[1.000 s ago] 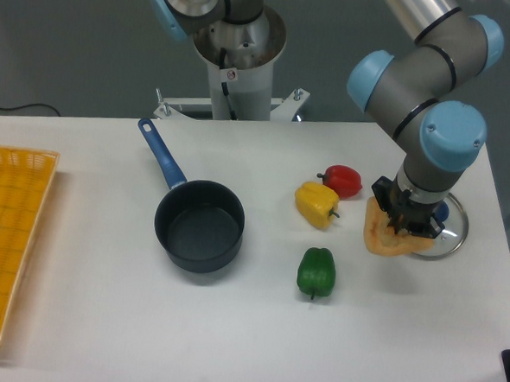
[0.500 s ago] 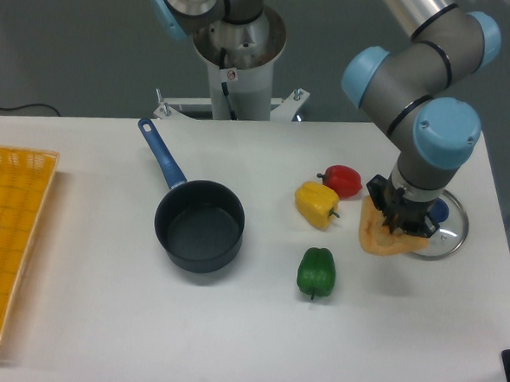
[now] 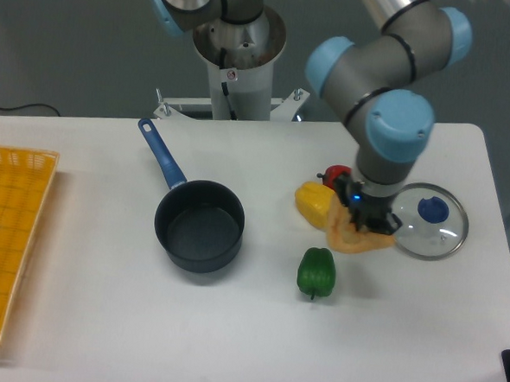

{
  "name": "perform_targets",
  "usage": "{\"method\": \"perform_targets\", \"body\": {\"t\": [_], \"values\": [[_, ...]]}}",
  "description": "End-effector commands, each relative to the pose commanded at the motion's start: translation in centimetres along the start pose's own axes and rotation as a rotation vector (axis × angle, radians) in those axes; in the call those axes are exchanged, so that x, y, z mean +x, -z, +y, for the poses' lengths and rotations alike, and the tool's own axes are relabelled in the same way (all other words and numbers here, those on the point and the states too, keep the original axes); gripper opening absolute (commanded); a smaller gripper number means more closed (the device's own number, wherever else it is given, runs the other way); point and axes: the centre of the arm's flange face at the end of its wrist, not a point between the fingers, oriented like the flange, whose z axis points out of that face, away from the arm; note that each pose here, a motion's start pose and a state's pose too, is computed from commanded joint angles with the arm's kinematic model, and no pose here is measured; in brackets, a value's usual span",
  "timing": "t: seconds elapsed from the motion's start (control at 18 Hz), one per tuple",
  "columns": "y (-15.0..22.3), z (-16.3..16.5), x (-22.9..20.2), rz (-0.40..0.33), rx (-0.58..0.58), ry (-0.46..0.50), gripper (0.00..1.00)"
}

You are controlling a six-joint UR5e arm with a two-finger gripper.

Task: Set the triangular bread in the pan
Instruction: 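Lift the held triangular bread up off the glass lid, then carry the bread over the peppers toward the dark blue saucepan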

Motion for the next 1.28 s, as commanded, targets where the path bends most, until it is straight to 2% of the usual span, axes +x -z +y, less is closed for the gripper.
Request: {"method": "perform_targets", "body": {"t": [0.44, 0.72, 0.89, 1.28], "values": [[1.0, -5.9, 5.7, -0.006, 0.001, -0.12, 0.0], [-0.2, -8.8, 8.9, 0.015, -0.007, -0.16, 0.0], [-0.4, -9.3, 10.5, -0.025, 0.01, -0.124, 0.0], [-0.5, -11.7, 13.5, -0.024, 0.009, -0.125, 0.0]]}}
